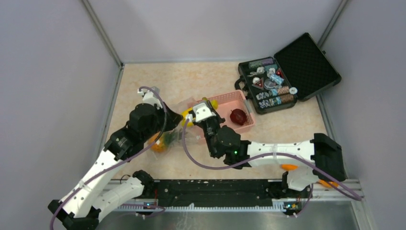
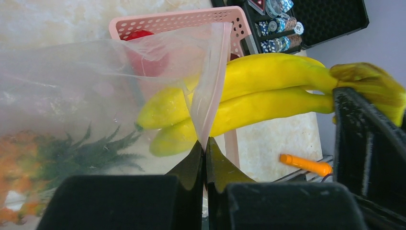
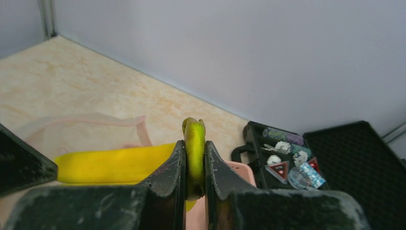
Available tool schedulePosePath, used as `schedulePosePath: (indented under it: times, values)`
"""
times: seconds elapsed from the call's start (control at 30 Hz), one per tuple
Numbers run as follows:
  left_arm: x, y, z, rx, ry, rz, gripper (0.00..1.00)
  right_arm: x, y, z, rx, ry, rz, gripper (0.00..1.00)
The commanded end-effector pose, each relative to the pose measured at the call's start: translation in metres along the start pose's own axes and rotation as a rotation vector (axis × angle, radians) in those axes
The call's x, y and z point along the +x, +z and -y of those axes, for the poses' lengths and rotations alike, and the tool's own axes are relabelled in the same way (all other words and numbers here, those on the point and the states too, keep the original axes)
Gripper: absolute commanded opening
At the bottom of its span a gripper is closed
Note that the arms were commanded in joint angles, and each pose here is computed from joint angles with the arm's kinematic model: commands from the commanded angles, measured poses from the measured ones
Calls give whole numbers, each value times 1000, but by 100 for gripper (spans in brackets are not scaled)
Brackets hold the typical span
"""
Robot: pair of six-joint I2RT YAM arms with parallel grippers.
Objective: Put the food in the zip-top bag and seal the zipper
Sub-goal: Place the fake fruit in the zipper food storage bag.
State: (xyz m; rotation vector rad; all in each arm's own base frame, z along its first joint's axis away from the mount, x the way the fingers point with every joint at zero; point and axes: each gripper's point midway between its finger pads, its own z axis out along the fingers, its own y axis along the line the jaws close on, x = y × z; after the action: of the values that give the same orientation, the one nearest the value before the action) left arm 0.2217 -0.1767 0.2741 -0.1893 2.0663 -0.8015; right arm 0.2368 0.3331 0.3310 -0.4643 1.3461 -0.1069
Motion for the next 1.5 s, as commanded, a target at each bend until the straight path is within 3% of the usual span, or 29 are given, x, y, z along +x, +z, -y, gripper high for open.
schedulePosePath:
  times: [0.0, 0.1, 0.43, 0.9, 0.97, 1.13, 1.33, 1.47]
  values:
    - [-16, -8, 18, 69, -6, 55, 0, -34, 3, -2, -5, 247, -11, 0]
    - [-13, -6, 20, 81, -11, 43, 0, -33, 5, -12, -10, 306, -36, 0]
    - [-17, -9, 32, 135, -21, 48, 0, -18, 15, -55, -46, 264, -90, 0]
    - [-15, -16, 43, 194, -30, 28, 0, -13, 26, -39, 196, 359, -42, 0]
    - [-16, -17, 43, 197, -28, 34, 0, -14, 29, -58, 137, 325, -39, 0]
    - [-20, -20, 42, 191, -18, 59, 0, -3, 28, -101, -88, 451, -121, 0]
    - [-20, -19, 40, 182, -16, 61, 0, 2, 32, -109, -155, 562, -170, 0]
    - [-21, -21, 38, 177, -19, 67, 0, 8, 33, -109, -178, 622, -208, 16]
